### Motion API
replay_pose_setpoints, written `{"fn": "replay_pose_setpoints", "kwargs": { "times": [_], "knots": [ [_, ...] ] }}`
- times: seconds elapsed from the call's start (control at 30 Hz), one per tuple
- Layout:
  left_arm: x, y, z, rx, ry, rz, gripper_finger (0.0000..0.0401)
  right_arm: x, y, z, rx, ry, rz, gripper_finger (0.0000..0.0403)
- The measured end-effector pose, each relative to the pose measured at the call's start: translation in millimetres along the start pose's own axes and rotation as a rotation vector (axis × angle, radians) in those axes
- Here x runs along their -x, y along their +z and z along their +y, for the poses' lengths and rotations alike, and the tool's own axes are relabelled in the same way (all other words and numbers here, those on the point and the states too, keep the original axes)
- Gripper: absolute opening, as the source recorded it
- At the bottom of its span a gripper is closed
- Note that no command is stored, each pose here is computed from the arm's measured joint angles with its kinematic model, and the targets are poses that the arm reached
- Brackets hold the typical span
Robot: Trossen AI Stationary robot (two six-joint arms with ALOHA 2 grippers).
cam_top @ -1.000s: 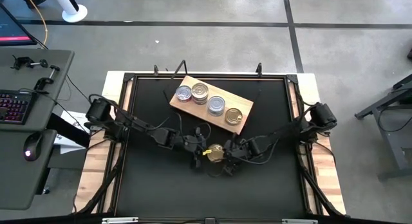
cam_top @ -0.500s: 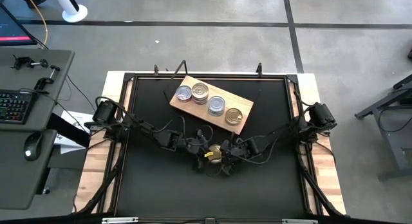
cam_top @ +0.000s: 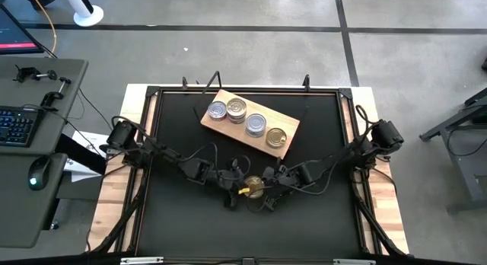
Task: Stack canned seafood by type on shelf
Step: Stack the green tuna can on top of the green tuna can on the shelf
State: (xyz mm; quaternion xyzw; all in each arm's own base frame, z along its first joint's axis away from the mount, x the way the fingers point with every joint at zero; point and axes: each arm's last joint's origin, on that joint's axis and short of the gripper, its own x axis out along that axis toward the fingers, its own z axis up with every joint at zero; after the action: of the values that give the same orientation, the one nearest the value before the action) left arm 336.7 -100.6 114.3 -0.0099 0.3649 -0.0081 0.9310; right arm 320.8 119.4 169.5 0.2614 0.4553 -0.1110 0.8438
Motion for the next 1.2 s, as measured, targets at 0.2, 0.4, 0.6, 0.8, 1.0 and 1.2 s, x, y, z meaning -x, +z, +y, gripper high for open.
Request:
{"fn": "replay_pose_setpoints", "kwargs": {
  "times": [0.2, 0.4, 0.6, 0.8, 1.0, 1.2],
  "knots": [
    [1.9, -3.0, -8.8, -0.020, -0.015, 0.007, 0.0000, 0.3, 2.3, 2.7, -0.005, 0.031, -0.016, 0.0000],
    [3.2, -5.3, -12.3, -0.031, -0.010, 0.017, 0.0000, 1.3, 7.0, 8.3, -0.007, 0.091, -0.060, 0.0000],
    [1.4, -14.2, -15.7, -0.053, -0.023, 0.077, 0.0000, 3.7, 16.6, 15.3, 0.003, 0.150, -0.157, 0.0000],
    [3.9, -17.3, -18.1, -0.048, -0.018, 0.111, 0.0000, 3.0, 20.0, 14.8, 0.005, 0.154, -0.190, 0.0000],
    [25.7, -15.8, -14.5, 0.002, -0.050, 0.227, 0.0000, 10.5, 21.4, 13.7, 0.043, 0.150, -0.189, 0.0000],
    [75.3, -3.1, -14.2, -0.032, -0.101, 0.286, 0.0000, 36.3, 16.8, 13.2, 0.078, 0.125, -0.162, 0.0000]
  ]
}}
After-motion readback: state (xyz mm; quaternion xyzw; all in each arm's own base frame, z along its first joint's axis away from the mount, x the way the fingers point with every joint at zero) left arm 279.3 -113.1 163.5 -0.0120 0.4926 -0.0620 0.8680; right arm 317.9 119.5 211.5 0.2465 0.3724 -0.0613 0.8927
